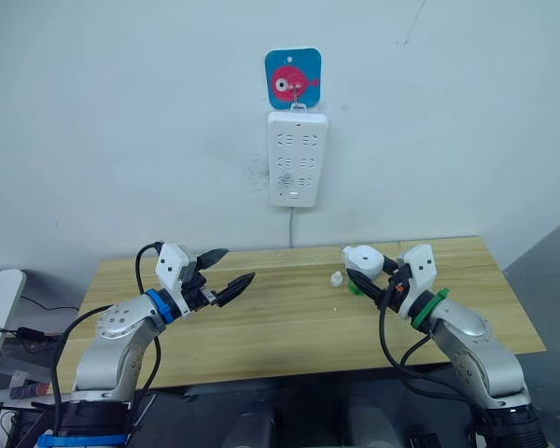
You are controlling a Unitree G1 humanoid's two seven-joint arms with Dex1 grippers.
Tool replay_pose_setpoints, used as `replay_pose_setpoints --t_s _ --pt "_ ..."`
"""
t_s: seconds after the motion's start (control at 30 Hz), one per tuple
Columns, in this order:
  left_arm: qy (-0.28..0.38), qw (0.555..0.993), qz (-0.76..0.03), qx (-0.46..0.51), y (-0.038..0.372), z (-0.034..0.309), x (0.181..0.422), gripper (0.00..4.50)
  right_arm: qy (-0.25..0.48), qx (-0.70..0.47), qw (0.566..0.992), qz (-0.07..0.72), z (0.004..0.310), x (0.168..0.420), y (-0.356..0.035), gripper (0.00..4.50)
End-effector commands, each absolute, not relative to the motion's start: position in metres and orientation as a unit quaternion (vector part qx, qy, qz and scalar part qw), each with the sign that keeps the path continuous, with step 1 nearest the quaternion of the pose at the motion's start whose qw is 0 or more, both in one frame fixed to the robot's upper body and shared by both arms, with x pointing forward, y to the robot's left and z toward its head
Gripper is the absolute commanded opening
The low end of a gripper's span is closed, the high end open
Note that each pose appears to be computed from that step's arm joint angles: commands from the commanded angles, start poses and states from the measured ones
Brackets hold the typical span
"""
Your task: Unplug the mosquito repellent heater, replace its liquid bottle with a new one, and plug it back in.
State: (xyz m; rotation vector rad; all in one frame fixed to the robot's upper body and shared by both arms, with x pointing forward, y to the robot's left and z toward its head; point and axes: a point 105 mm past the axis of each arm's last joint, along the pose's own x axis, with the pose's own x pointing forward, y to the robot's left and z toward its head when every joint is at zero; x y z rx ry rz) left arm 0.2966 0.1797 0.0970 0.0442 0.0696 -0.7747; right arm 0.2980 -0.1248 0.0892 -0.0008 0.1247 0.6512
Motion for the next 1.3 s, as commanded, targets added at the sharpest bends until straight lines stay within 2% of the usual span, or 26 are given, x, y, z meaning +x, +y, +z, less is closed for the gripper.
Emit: replay_pose_setpoints --t_s 0.03,0.73,1.07,1.17,1.3 --pt "0.015 0.923 -0.383 0.027 0.177 0.106 0.298 4.5 0.027 -0.001 0.944 0.33 0.109 0.295 -0.122 2.98" --pt "0.004 0.924 -0.381 0.031 0.177 0.116 0.298 4.5 0.024 0.002 0.943 0.332 0.113 0.292 -0.119 2.98" --pt "-0.064 0.924 -0.376 0.039 0.171 0.175 0.331 4.5 -0.019 0.015 0.941 0.338 0.142 0.298 -0.11 2.98" --pt "-0.087 0.921 -0.378 0.044 0.162 0.195 0.353 4.5 -0.036 0.022 0.941 0.336 0.155 0.303 -0.107 2.98" --pt "-0.112 0.91 -0.396 0.055 0.144 0.212 0.378 4.5 -0.036 0.024 0.941 0.336 0.156 0.304 -0.104 2.98"
